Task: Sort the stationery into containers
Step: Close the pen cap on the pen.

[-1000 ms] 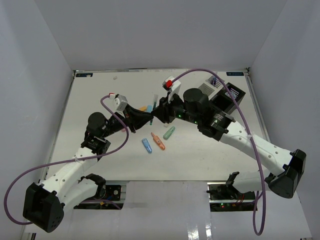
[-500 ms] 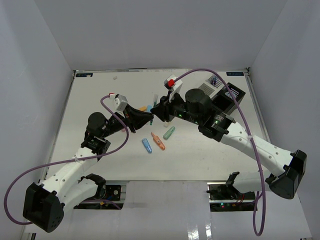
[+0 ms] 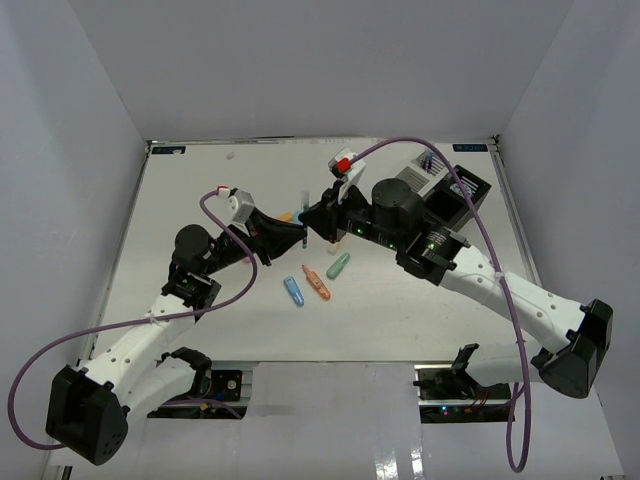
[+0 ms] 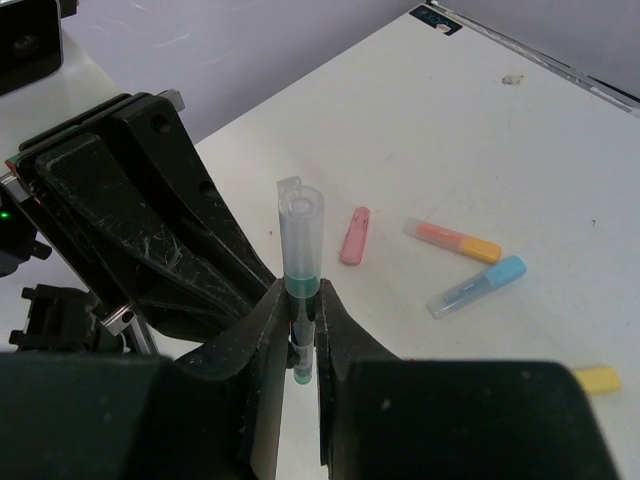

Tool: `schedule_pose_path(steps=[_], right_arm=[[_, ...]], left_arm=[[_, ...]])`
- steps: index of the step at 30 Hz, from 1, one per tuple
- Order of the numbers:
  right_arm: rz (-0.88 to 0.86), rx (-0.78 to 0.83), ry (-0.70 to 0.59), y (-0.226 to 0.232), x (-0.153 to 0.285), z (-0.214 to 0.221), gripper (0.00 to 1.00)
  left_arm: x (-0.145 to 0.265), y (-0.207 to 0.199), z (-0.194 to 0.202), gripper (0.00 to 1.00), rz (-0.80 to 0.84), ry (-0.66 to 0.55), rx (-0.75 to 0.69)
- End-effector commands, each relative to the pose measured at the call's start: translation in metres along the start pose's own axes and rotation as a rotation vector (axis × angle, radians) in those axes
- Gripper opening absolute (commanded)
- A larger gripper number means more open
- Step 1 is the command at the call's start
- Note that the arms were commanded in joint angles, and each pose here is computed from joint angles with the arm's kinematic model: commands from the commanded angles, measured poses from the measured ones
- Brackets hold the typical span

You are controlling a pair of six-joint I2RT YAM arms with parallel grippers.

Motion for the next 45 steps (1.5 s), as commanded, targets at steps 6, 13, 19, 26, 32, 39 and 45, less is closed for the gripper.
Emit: schedule_pose_path(steps=[6,13,19,26,32,39,45], right_arm=[[0.022,0.043,-0.049,-0.007,0.009,0.011,0.08],[0.084,0.113,-0.067,-0.017,0.025,0.026,0.08],[0.075,0.198,-0.043,-0.024,0.041,0.045,0.08],[-0.127,0.314,0.02,-0.017,0.042,0.057,0.08],[-0.234,0.35,0.039,-0.013,0.04,0.058,0.08],[-0.297,0.345,0.05,-0.012,0.032,0.052,0.08],[-0.325,0.337,0.057,-0.011,0.025,0.049,0.08]], left_arm=[[0.001,-0.005,-0.004,0.16,0.038,0.005,0.0],[0.002,-0.007,-0.011,0.69,0.016,0.049,0.015],[0.001,-0.005,-0.031,0.75,-0.036,0.06,-0.023],[-0.02,-0.005,-0.059,0.73,0.136,0.077,-0.08],[-0.024,-0.005,-0.059,0.66,0.195,0.075,-0.083],[-0.014,-0.01,-0.047,0.59,0.21,0.071,-0.094],[-0.008,-0.015,-0.046,0.58,0.208,0.057,-0.102]])
Point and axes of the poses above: each gripper's point midway between its finger pads, its own x axis back along the fingers, its own y axis along the line the jaws close on, z = x × y, the point moved 10 cm from there along x, back along the fingers, and after that the axes turned 6 degrees about -x, right-handed, at the moved point
